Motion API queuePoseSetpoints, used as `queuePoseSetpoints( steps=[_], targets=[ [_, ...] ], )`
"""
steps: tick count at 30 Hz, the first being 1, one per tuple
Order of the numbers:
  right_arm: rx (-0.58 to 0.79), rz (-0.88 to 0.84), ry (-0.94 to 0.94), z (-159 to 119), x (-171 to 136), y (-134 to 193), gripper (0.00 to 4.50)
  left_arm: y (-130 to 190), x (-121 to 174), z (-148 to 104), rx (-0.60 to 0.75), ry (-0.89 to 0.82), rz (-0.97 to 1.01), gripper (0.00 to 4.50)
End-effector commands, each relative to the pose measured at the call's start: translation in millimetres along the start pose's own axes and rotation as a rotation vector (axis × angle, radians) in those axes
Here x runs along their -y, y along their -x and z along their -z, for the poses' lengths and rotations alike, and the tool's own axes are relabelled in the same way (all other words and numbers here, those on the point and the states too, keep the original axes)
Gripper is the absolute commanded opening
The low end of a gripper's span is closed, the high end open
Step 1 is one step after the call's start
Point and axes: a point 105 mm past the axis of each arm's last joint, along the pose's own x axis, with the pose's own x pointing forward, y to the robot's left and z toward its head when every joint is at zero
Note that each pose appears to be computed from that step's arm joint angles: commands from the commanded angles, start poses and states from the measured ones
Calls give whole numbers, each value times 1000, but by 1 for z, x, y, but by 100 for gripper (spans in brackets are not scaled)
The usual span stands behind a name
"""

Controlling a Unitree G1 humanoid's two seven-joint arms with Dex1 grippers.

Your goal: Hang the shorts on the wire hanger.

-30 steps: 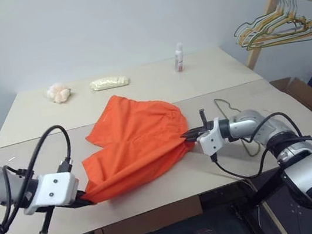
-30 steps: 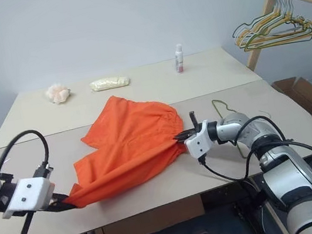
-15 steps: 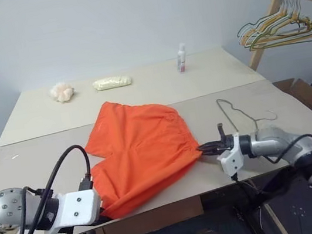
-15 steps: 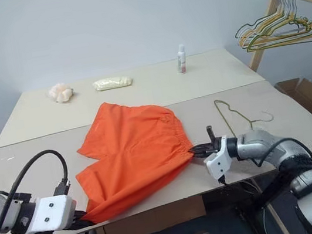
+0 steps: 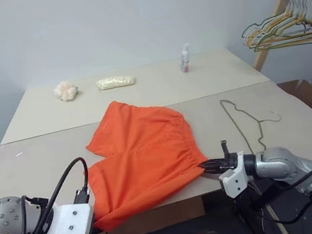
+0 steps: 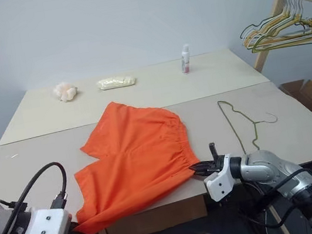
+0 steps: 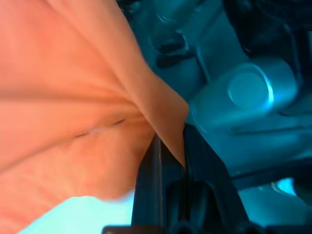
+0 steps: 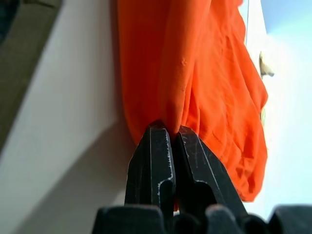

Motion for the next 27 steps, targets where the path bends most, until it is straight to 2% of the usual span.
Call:
queuePoseSetpoints(
  steps=[1,2,3,5,13,15,16,21,24,27],
  targets=[
    [-16,42,-1,0,12,7,29,5,-1,-1,-11,-38,-4,1],
    [-16,38,-22,0,12,8,61,4,-1,-3,1,-36,-2,0],
    [-14,35,-37,-1,12,9,82,4,0,-4,9,-33,0,46],
    [-13,30,-48,-3,13,12,152,5,1,-4,16,-32,8,97],
    [-3,-53,-71,-15,4,33,441,19,-3,-9,43,-45,18,364],
    [-16,-68,-111,-18,3,43,450,27,-8,-11,64,-45,6,430],
    [-24,-70,-139,-18,3,48,450,32,-12,-13,78,-43,-11,448],
    [-127,66,-446,-6,20,72,450,52,-57,-32,254,28,-251,448],
    [-228,219,-634,14,38,86,450,57,-83,-55,432,93,-375,448],
    [-377,328,-772,42,42,99,450,55,-98,-74,561,132,-427,448]
  ],
)
